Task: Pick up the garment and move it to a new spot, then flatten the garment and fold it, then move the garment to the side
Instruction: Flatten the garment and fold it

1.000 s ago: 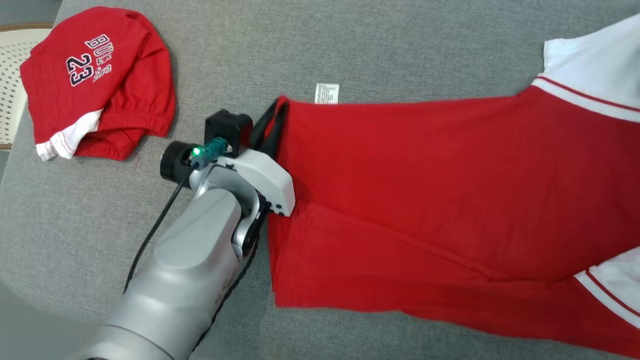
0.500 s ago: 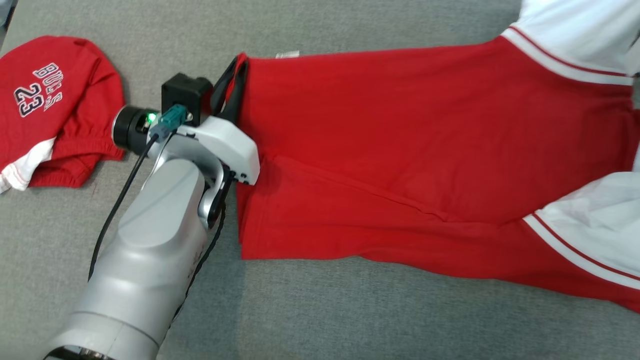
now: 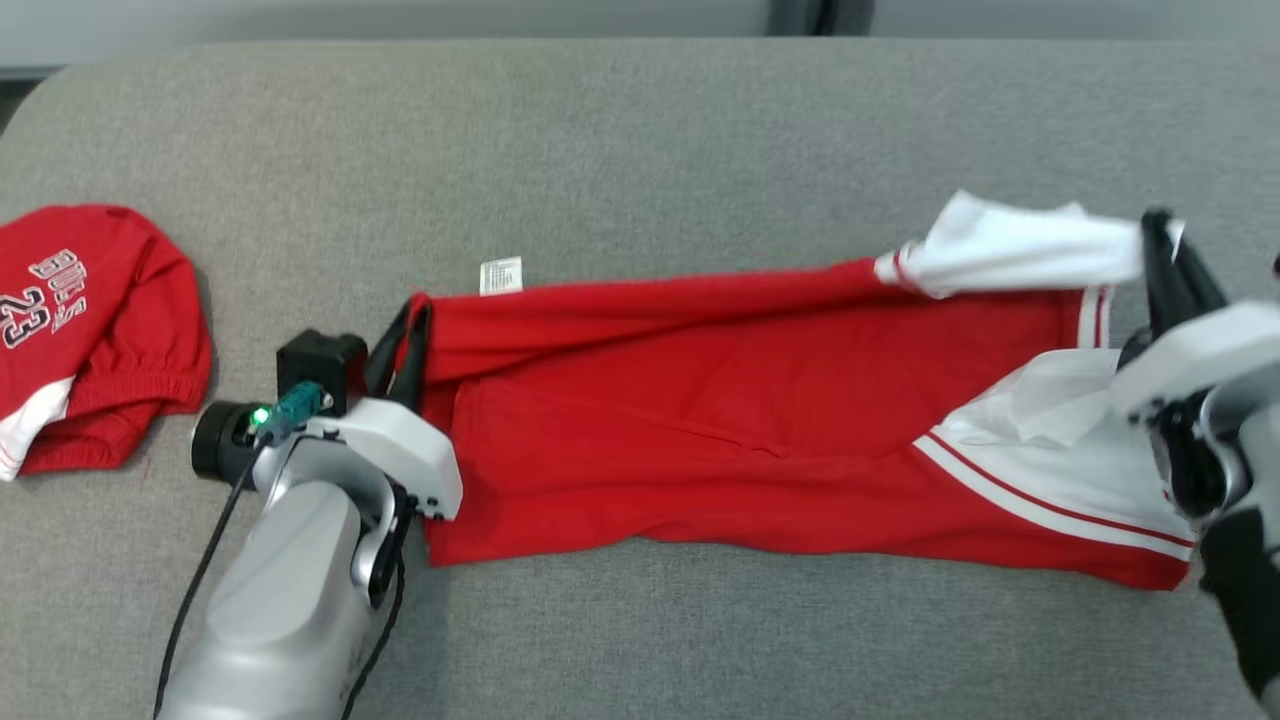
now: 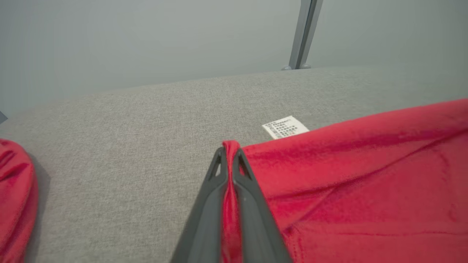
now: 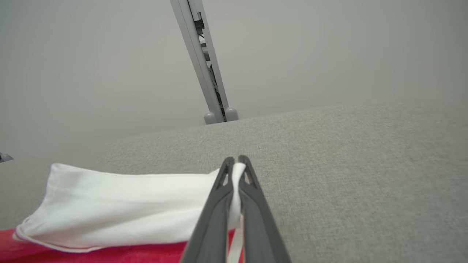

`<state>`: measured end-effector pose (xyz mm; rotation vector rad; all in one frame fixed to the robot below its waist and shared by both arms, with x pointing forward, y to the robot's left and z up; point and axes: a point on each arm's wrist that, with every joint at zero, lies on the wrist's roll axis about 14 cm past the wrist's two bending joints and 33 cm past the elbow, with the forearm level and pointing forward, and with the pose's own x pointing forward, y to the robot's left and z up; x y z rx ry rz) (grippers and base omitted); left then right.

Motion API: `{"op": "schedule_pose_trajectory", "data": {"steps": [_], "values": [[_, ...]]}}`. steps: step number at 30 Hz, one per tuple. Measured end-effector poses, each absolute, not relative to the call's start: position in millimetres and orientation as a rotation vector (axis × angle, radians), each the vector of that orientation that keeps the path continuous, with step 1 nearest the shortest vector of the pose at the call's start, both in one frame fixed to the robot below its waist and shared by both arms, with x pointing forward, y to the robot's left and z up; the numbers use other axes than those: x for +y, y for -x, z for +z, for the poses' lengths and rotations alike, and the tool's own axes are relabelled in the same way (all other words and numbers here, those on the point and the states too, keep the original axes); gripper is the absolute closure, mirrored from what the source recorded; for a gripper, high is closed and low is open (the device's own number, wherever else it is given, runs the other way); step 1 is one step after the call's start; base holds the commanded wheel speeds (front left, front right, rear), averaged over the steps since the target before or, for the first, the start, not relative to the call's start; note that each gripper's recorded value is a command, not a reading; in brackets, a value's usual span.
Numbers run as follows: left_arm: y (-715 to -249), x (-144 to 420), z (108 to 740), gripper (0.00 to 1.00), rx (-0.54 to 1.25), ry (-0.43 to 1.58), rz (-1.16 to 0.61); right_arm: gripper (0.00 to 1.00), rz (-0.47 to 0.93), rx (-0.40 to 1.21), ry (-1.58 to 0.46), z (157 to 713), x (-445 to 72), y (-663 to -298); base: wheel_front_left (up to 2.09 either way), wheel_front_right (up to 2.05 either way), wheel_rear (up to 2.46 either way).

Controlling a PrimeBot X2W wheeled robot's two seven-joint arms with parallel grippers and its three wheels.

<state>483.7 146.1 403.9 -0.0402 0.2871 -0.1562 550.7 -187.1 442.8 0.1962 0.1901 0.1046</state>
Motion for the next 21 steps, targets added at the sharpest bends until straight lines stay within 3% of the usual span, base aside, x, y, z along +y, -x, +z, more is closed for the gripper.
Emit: {"op": "schedule_pose_trajectory", "data": {"steps": [9,14,15,16,17,18,19,20,21], "values": [[-439,134,400,1.0,0.298,0.066,-0.168,1.0,0.055,0.235,-0.304,423,-193,-474,0.0,0.0,0.0],[-422,130,393,1.0,0.318,0.084,-0.159,1.0,0.035,0.251,-0.317,418,-196,-457,0.0,0.0,0.0],[-419,131,392,0.93,0.321,0.089,-0.153,1.0,0.033,0.252,-0.318,418,-196,-456,0.0,0.0,0.0],[-416,132,390,0.68,0.326,0.092,-0.146,1.0,0.032,0.257,-0.315,417,-197,-454,0.0,0.0,0.0],[-413,133,389,0.36,0.33,0.091,-0.141,1.0,0.028,0.264,-0.312,415,-197,-452,0.0,0.0,0.0],[-410,135,388,0.0,0.33,0.096,-0.127,0.71,0.023,0.27,-0.314,413,-198,-450,0.0,0.0,0.0],[-408,137,388,0.0,0.328,0.103,-0.112,0.31,0.016,0.275,-0.318,411,-199,-449,0.0,0.0,0.0],[-406,141,389,0.0,0.324,0.105,-0.094,0.0,0.011,0.279,-0.323,410,-199,-447,0.0,0.0,0.0],[-403,144,390,0.0,0.318,0.107,-0.079,0.0,0.008,0.284,-0.326,409,-199,-446,0.0,0.0,0.0]]}}
